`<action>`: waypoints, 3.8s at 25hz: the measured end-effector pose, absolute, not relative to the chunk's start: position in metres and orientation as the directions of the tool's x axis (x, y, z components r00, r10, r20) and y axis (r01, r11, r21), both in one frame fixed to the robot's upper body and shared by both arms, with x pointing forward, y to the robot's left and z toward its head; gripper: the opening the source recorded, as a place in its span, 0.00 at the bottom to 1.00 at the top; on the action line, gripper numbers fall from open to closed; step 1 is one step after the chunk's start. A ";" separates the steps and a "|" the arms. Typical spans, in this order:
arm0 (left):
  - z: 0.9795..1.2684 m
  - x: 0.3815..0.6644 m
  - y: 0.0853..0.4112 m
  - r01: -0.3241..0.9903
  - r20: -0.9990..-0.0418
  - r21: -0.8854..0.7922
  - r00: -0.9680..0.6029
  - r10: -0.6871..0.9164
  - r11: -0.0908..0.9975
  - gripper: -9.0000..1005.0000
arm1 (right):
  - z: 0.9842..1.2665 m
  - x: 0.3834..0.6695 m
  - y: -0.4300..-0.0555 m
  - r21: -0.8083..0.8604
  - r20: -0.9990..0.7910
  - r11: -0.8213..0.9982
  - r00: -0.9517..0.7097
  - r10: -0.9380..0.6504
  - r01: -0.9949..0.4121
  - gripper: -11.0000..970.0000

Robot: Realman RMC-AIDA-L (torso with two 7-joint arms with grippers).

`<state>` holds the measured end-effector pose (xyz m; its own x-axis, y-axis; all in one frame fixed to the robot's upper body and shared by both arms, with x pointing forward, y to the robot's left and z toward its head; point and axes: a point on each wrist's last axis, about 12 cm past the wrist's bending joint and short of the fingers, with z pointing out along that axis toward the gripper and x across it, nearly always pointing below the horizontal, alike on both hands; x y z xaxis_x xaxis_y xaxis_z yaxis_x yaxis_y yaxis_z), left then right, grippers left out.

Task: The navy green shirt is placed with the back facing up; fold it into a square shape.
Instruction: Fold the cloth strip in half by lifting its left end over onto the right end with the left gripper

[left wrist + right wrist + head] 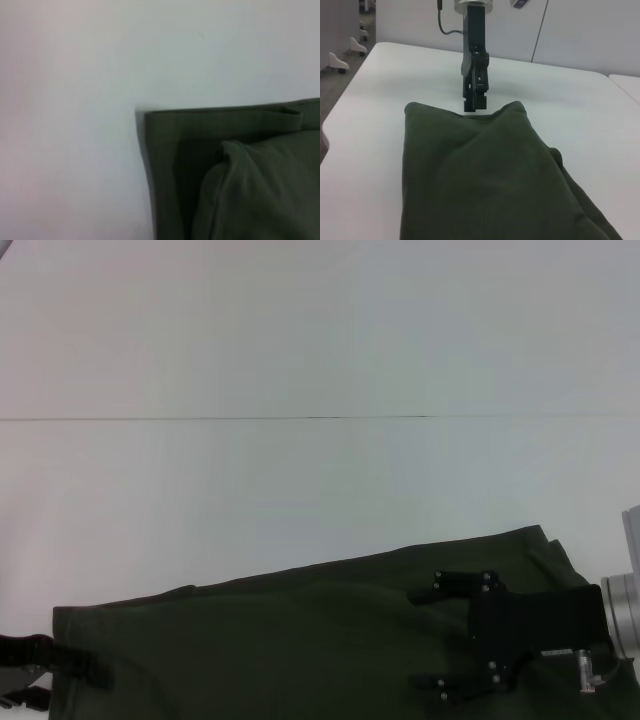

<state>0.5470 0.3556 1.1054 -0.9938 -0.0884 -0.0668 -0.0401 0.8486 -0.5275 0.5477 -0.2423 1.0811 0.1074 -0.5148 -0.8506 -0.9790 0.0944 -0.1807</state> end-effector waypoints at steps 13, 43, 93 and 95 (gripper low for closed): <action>1.103 0.550 0.355 -0.041 -0.069 -0.493 -0.994 -0.086 0.869 0.87 | 1.081 0.548 -0.242 -0.181 -0.851 0.094 0.108 -0.515 -0.979 0.95; 1.098 0.550 0.347 -0.036 -0.056 -0.508 -0.996 -0.075 0.861 0.84 | 1.081 0.547 -0.243 -0.179 -0.850 0.094 0.106 -0.516 -0.979 0.95; 1.101 0.566 0.313 0.050 -0.039 -0.545 -0.999 0.034 0.837 0.26 | 1.082 0.549 -0.244 -0.183 -0.852 0.107 0.104 -0.513 -0.977 0.95; 1.101 0.566 0.313 0.051 -0.038 -0.545 -0.999 0.036 0.837 0.22 | 1.082 0.549 -0.244 -0.183 -0.852 0.106 0.104 -0.513 -0.977 0.95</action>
<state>0.5660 0.3134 1.1014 -0.9986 0.0355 -0.0384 0.0507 0.8367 -0.5453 0.5487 -0.2441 1.0821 0.1040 -0.5127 -0.8522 -0.9773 0.1063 -0.1832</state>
